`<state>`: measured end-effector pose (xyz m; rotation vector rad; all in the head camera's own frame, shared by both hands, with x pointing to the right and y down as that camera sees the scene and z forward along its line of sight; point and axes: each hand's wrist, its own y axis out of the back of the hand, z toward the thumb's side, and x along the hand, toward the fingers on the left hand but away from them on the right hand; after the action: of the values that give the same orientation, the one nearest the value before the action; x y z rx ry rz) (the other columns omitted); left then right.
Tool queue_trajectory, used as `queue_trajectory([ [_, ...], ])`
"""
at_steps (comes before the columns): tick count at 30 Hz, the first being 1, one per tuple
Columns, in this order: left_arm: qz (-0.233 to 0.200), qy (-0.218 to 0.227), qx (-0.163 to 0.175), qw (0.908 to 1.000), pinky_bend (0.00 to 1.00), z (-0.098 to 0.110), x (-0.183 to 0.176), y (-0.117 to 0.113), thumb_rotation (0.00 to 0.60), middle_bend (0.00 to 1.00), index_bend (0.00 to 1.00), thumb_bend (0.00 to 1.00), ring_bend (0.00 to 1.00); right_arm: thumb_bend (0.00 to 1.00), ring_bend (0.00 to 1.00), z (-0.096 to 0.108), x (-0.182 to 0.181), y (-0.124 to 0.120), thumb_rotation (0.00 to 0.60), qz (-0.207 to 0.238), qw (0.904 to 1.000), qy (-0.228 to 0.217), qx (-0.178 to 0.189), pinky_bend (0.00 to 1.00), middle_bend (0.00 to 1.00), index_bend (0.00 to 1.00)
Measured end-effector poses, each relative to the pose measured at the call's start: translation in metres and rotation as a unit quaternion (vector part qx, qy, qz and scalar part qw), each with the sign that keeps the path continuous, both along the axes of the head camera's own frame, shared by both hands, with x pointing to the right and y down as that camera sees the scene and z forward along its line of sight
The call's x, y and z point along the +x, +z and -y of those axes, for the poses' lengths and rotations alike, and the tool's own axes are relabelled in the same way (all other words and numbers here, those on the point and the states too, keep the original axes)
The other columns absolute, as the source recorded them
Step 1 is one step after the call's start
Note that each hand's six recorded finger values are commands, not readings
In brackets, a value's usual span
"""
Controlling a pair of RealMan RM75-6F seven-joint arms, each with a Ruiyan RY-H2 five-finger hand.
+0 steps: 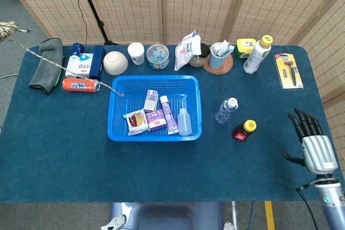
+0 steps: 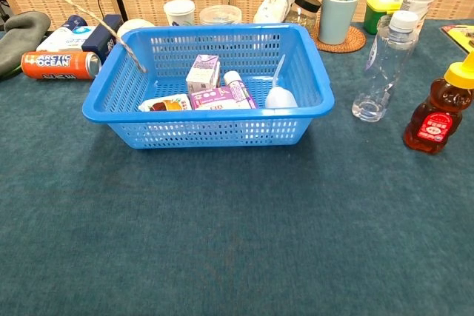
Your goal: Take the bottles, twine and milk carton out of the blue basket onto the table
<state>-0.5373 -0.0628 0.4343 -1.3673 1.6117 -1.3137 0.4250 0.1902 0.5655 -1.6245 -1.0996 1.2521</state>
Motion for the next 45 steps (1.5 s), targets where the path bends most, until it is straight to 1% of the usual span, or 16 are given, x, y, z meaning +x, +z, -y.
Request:
queue_trajectory([
  [3, 0.004, -0.004, 0.014, 0.9999, 0.56, 0.002, -0.005, -0.013, 0.600, 0.52, 0.63, 0.44, 0.50, 0.00, 0.00, -0.001, -0.001, 0.000, 0.600, 0.000, 1.0000, -0.002, -0.001, 0.07, 0.00, 0.00],
  [9, 0.013, 0.004, 0.023, 0.9996, 0.56, 0.004, 0.002, -0.020, 0.600, 0.52, 0.63, 0.44, 0.50, 0.00, 0.00, -0.001, -0.002, 0.000, 0.600, 0.000, 1.0000, -0.003, -0.001, 0.07, 0.00, 0.00],
  [12, 0.025, 0.012, 0.020, 0.9994, 0.56, 0.004, 0.008, -0.020, 0.600, 0.52, 0.63, 0.44, 0.50, 0.00, 0.00, -0.001, -0.002, 0.001, 0.600, 0.000, 1.0000, -0.003, -0.003, 0.07, 0.00, 0.00],
  [14, 0.024, 0.023, 0.012, 0.9994, 0.56, 0.003, 0.017, -0.014, 0.600, 0.52, 0.63, 0.44, 0.50, 0.00, 0.00, -0.001, -0.002, 0.003, 0.600, 0.000, 1.0000, -0.004, -0.005, 0.07, 0.00, 0.00],
  [17, 0.026, 0.044, -0.006, 0.9987, 0.56, -0.001, 0.031, 0.002, 0.600, 0.52, 0.63, 0.44, 0.50, 0.00, 0.00, -0.001, -0.003, 0.003, 0.600, 0.000, 1.0000, -0.005, -0.007, 0.07, 0.00, 0.00],
  [23, 0.020, 0.085, -0.060, 0.9944, 0.56, -0.014, 0.067, 0.058, 0.600, 0.52, 0.62, 0.43, 0.49, 0.00, 0.00, -0.001, -0.002, 0.004, 0.600, -0.001, 1.0000, -0.003, -0.009, 0.07, 0.00, 0.00],
  [26, 0.021, 0.101, -0.091, 0.9905, 0.56, -0.022, 0.082, 0.087, 0.600, 0.50, 0.60, 0.42, 0.45, 0.00, 0.00, -0.001, -0.001, 0.005, 0.600, -0.003, 1.0000, -0.002, -0.009, 0.07, 0.00, 0.00],
  [28, 0.026, 0.114, -0.118, 0.9861, 0.50, -0.030, 0.092, 0.109, 0.600, 0.44, 0.56, 0.41, 0.37, 0.00, 0.00, -0.001, -0.001, 0.006, 0.600, -0.003, 0.9999, -0.001, -0.011, 0.07, 0.00, 0.00],
  [29, 0.028, 0.119, -0.130, 0.9840, 0.45, -0.033, 0.095, 0.116, 0.600, 0.38, 0.51, 0.40, 0.31, 0.00, 0.00, -0.001, 0.000, 0.006, 0.600, -0.004, 0.9999, 0.000, -0.012, 0.07, 0.00, 0.00],
  [31, 0.034, 0.128, -0.157, 0.9786, 0.31, -0.040, 0.100, 0.131, 0.600, 0.22, 0.35, 0.38, 0.15, 0.00, 0.00, -0.001, 0.000, 0.007, 0.600, -0.004, 0.9999, 0.000, -0.013, 0.07, 0.00, 0.00],
  [33, 0.042, 0.138, -0.188, 0.9715, 0.12, -0.046, 0.103, 0.143, 0.600, 0.04, 0.10, 0.36, 0.02, 0.00, 0.00, 0.000, 0.000, 0.008, 0.600, -0.005, 0.9999, 0.001, -0.013, 0.07, 0.00, 0.00],
  [35, 0.052, 0.146, -0.218, 0.9636, 0.02, -0.053, 0.105, 0.153, 0.600, 0.00, 0.00, 0.32, 0.00, 0.00, 0.00, 0.000, 0.001, 0.008, 0.600, -0.005, 0.9999, 0.002, -0.013, 0.07, 0.00, 0.00],
  [37, 0.062, 0.153, -0.250, 0.9541, 0.00, -0.061, 0.107, 0.161, 0.600, 0.00, 0.00, 0.28, 0.00, 0.00, 0.00, 0.000, 0.001, 0.008, 0.600, -0.005, 0.9999, 0.003, -0.013, 0.07, 0.00, 0.00],
  [39, 0.072, 0.159, -0.264, 0.9486, 0.00, -0.065, 0.109, 0.164, 0.600, 0.00, 0.00, 0.24, 0.00, 0.00, 0.00, 0.000, 0.002, 0.008, 0.600, -0.005, 0.9999, 0.003, -0.014, 0.07, 0.00, 0.00],
  [41, 0.078, 0.162, -0.260, 0.9487, 0.00, -0.065, 0.111, 0.163, 0.600, 0.00, 0.00, 0.23, 0.00, 0.00, 0.00, 0.000, 0.002, 0.008, 0.600, -0.005, 0.9999, 0.003, -0.014, 0.07, 0.00, 0.00],
  [45, 0.079, 0.178, -0.231, 0.9533, 0.00, -0.061, 0.124, 0.156, 0.600, 0.00, 0.00, 0.22, 0.00, 0.00, 0.00, 0.001, 0.002, 0.008, 0.600, -0.005, 0.9999, 0.005, -0.013, 0.07, 0.00, 0.00],
])
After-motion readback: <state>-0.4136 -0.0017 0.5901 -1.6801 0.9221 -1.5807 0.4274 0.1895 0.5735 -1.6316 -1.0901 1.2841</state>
